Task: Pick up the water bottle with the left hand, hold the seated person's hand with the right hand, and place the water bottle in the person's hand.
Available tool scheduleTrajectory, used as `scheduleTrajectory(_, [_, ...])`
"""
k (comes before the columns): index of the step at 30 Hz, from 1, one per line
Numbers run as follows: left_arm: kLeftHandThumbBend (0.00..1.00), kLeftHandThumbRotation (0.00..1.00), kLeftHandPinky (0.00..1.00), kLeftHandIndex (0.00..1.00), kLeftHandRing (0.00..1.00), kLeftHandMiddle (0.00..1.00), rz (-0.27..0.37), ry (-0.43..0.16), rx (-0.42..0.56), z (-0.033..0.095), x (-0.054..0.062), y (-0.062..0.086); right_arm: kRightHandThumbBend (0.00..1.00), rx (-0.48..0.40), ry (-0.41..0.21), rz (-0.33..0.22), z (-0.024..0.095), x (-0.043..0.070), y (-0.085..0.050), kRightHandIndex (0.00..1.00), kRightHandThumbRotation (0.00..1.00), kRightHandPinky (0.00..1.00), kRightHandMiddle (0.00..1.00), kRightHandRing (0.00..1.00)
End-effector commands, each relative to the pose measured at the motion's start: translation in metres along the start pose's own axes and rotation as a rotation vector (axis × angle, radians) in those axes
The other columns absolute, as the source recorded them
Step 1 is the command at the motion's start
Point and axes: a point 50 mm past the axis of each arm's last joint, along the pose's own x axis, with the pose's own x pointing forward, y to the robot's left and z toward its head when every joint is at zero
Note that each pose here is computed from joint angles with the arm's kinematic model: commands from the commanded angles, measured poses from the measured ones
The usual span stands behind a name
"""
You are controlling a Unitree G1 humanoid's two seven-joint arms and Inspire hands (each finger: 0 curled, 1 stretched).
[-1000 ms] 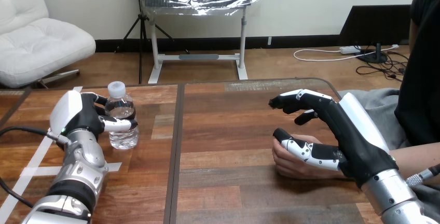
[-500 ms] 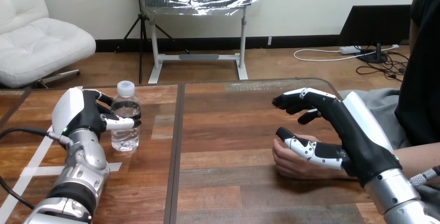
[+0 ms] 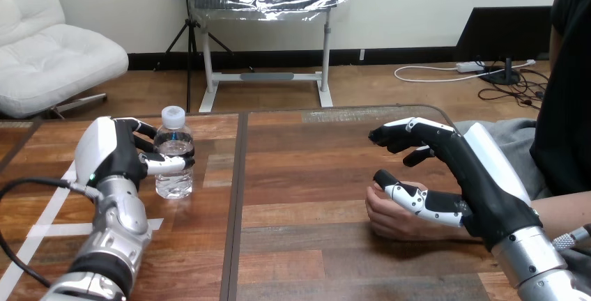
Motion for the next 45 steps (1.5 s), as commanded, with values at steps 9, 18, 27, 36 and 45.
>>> scheduleTrajectory(9, [0.61,0.0,0.37,0.52,0.4,0.44,0.076,-0.133,-0.124,0.022,0.001,0.005,0.45,-0.01,-0.064,-0.049,0.014,0.006,-0.011,0.69,0.0,0.63,0.72,0.72])
scheduleTrajectory(18, [0.61,0.0,0.35,0.51,0.39,0.43,0.085,-0.224,-0.163,0.026,-0.005,0.004,0.45,-0.012,-0.057,-0.051,0.015,0.007,-0.011,0.69,0.0,0.63,0.73,0.73])
scheduleTrajectory(27, [0.61,0.0,0.36,0.5,0.4,0.44,0.103,-0.344,-0.242,0.039,-0.015,0.004,0.45,-0.018,-0.066,-0.051,0.015,0.008,-0.011,0.7,0.0,0.64,0.73,0.73])
scheduleTrajectory(36, [0.6,0.0,0.37,0.51,0.39,0.43,0.093,-0.481,-0.318,0.055,-0.029,0.008,0.46,-0.008,-0.068,-0.055,0.015,0.009,-0.012,0.71,0.0,0.65,0.75,0.74])
scheduleTrajectory(45, [0.6,0.0,0.37,0.51,0.38,0.42,0.086,-0.587,-0.354,0.069,-0.045,0.013,0.49,-0.041,-0.084,-0.065,0.016,0.011,-0.016,0.72,0.0,0.66,0.76,0.75])
